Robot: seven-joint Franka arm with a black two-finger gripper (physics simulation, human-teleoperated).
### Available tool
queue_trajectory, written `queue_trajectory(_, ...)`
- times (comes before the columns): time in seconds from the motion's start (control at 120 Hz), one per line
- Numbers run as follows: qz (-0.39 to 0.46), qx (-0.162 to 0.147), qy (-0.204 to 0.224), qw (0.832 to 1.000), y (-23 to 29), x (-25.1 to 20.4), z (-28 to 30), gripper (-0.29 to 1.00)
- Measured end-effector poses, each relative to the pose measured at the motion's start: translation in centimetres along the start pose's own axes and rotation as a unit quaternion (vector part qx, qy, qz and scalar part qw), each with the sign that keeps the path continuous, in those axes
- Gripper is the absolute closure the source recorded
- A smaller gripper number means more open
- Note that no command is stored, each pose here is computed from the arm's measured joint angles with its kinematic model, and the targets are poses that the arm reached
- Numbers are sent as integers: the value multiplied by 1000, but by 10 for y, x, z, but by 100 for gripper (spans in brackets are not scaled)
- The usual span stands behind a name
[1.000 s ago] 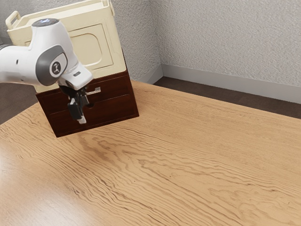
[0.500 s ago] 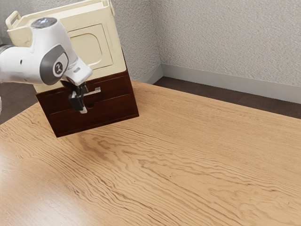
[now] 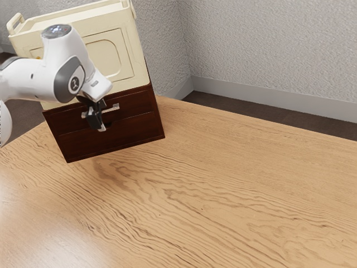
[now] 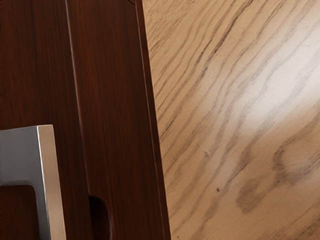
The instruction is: Pull the drawer handle with one arm to open the drawer
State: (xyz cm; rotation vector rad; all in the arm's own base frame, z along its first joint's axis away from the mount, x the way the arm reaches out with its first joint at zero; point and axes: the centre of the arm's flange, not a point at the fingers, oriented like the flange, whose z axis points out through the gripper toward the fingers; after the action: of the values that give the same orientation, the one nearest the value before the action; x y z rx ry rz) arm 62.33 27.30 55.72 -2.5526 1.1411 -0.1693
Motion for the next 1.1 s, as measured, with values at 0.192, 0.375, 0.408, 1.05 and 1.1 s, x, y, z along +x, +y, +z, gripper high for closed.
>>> queue_trajectory(0.192,-5,4,-3,1000,-5,-4,5,0)
queue_trajectory(0.375,-6,4,-3,1000,-4,-3,7,0)
queue_trajectory(0.408,-6,4,-3,1000,-4,-3,8,0)
queue_trajectory(1.05,-10,-2,0,1000,-1,-1,10,24)
queue_trajectory(1.1,-11,-5,1,1000,1,-2,10,24)
